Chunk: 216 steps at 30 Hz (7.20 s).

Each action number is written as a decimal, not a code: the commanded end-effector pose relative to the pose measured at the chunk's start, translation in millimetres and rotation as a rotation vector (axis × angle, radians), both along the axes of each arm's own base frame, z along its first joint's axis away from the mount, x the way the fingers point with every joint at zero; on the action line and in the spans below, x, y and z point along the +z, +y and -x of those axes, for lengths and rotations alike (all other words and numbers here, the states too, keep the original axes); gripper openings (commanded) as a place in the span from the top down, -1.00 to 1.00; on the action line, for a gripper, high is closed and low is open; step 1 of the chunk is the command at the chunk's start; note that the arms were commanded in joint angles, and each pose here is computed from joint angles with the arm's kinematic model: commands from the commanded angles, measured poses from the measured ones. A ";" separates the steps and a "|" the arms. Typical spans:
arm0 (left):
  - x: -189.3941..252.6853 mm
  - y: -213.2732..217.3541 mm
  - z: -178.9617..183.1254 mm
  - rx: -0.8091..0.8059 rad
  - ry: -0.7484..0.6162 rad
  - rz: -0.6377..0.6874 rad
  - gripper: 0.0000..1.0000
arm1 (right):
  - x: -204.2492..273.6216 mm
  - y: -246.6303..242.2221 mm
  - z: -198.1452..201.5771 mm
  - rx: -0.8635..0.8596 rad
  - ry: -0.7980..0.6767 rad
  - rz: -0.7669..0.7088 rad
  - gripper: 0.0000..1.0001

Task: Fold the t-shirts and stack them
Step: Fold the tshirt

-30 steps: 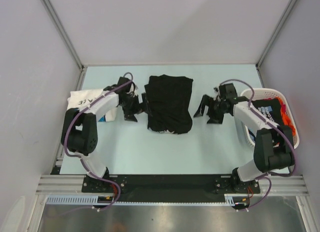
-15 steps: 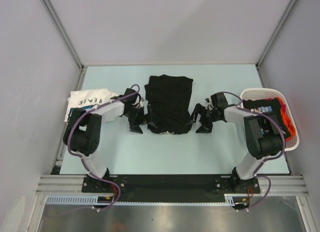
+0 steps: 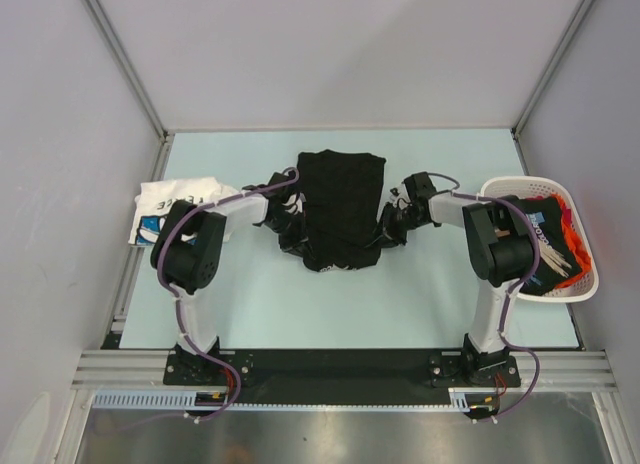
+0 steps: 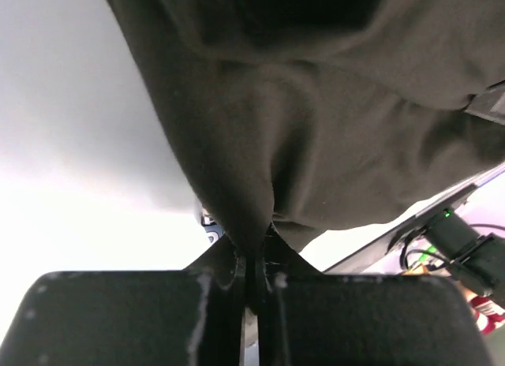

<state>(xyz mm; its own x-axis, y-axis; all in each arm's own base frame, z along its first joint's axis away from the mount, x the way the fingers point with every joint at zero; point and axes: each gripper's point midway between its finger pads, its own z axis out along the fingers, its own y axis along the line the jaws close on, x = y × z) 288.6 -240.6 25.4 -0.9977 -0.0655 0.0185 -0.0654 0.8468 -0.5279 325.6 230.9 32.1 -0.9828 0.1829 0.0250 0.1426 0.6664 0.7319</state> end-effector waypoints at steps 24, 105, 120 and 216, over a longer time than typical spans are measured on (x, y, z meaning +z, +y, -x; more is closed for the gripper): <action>80.1 0.6 23.2 -0.021 -0.055 0.073 1.00 | 39.6 -19.3 63.0 0.119 0.054 0.132 1.00; 102.0 -32.4 -124.9 -0.005 -0.191 0.231 1.00 | 21.6 0.0 -116.9 -0.127 -0.166 0.110 -0.25; 31.6 -48.4 -150.5 0.034 -0.107 0.157 1.00 | 46.3 2.9 -120.2 -0.112 -0.178 0.106 0.78; 125.0 -34.2 -156.2 0.029 -0.303 0.290 1.00 | 116.9 -41.4 -159.1 -0.273 -0.480 0.247 -0.28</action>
